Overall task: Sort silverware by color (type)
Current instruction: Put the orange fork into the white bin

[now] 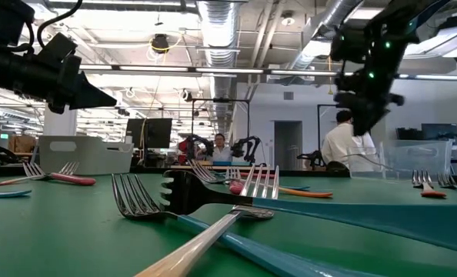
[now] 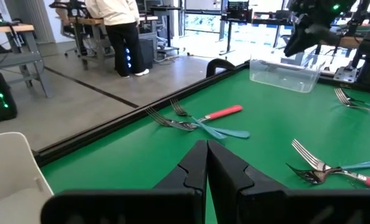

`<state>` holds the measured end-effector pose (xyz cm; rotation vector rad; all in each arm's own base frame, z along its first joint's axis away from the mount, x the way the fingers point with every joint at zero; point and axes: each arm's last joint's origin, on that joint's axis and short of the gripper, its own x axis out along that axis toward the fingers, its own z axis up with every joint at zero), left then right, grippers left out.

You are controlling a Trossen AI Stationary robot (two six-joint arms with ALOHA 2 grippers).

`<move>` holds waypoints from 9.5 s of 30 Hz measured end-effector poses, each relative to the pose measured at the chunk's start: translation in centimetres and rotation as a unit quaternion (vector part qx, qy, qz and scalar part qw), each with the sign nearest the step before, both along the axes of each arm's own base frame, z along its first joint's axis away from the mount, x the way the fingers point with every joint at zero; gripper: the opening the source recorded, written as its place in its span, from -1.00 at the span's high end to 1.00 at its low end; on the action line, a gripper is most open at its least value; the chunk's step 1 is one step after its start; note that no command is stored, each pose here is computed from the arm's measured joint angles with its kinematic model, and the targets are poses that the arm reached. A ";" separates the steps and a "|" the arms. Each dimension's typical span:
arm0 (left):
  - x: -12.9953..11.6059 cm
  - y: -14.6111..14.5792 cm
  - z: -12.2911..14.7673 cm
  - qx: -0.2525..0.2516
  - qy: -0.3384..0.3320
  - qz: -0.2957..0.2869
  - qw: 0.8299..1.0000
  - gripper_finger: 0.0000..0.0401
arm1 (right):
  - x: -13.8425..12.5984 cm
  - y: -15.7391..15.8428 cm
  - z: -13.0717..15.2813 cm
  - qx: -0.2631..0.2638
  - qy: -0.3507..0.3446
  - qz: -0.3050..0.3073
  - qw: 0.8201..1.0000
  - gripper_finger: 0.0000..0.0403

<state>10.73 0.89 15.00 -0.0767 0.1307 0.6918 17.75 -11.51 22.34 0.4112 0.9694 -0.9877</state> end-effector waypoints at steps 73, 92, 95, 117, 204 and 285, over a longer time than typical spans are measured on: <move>0.1 -1.1 -0.1 -0.109 -0.053 -0.027 0.992 0.99 | 7.2 15.7 -4.8 0.178 0.071 0.022 0.981 0.46; 0.0 -1.0 -0.1 -0.078 -0.036 -0.010 0.996 0.99 | 5.5 15.5 -4.9 0.105 0.333 0.472 0.809 0.46; 0.0 -1.0 -0.1 -0.079 -0.036 -0.012 0.996 0.99 | 5.5 15.6 -4.9 0.107 0.344 0.534 0.765 0.46; 0.1 -1.1 -0.1 -0.081 -0.036 -0.018 0.996 0.99 | 3.4 15.9 -8.8 0.087 0.352 0.579 0.730 0.50; 2.4 6.2 14.3 -0.084 0.233 0.155 0.956 0.96 | 21.4 15.6 2.9 -0.072 -0.326 0.404 0.852 0.40; 8.8 -0.9 5.0 -0.067 0.047 -0.191 0.978 0.53 | 12.9 21.4 -6.8 -0.007 -0.339 0.194 0.921 0.42</move>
